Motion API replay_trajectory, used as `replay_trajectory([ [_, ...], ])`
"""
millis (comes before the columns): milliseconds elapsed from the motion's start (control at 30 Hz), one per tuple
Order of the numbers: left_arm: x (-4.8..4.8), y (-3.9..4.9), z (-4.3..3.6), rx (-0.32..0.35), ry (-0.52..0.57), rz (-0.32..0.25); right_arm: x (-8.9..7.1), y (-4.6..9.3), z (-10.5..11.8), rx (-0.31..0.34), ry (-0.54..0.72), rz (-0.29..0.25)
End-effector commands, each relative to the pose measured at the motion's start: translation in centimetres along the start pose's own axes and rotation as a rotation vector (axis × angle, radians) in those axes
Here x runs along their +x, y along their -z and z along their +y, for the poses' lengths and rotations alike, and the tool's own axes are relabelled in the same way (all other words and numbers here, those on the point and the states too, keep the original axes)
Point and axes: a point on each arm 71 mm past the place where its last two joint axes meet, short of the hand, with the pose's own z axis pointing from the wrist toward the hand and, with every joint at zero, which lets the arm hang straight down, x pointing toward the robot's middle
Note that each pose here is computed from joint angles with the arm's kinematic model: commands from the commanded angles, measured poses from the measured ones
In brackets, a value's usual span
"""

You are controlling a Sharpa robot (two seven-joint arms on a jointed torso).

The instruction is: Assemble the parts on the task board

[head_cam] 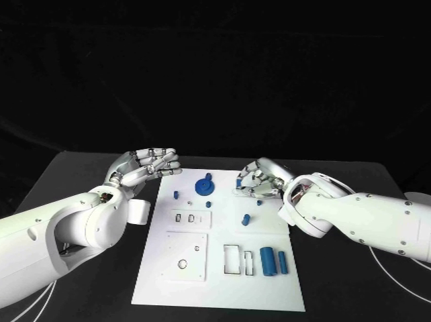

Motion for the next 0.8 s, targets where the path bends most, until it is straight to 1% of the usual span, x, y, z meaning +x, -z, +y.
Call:
replay_trajectory([
  [33, 0.27, -0.18, 0.05, 0.003, 0.01, 0.018, 1.3, -0.7, 1.8, 0.019, 0.089, 0.016],
  [167, 0.3, -0.27, 0.1, 0.003, 0.01, 0.017, 3.0, -1.3, 3.9, -0.026, 0.125, 0.048],
  [300, 0.3, -0.28, 0.11, 0.003, 0.01, 0.016, 4.7, -1.6, 5.2, -0.063, 0.156, 0.073],
  [400, 0.37, -0.27, 0.09, 0.004, 0.011, 0.017, 5.9, -1.6, 5.8, -0.082, 0.172, 0.093],
  [567, 0.37, -0.23, 0.06, 0.006, 0.01, 0.017, 7.2, -1.6, 6.5, -0.107, 0.193, 0.114],
  [800, 0.47, -0.24, 0.07, 0.004, 0.012, 0.02, 9.1, -1.5, 7.0, -0.122, 0.205, 0.149],
])
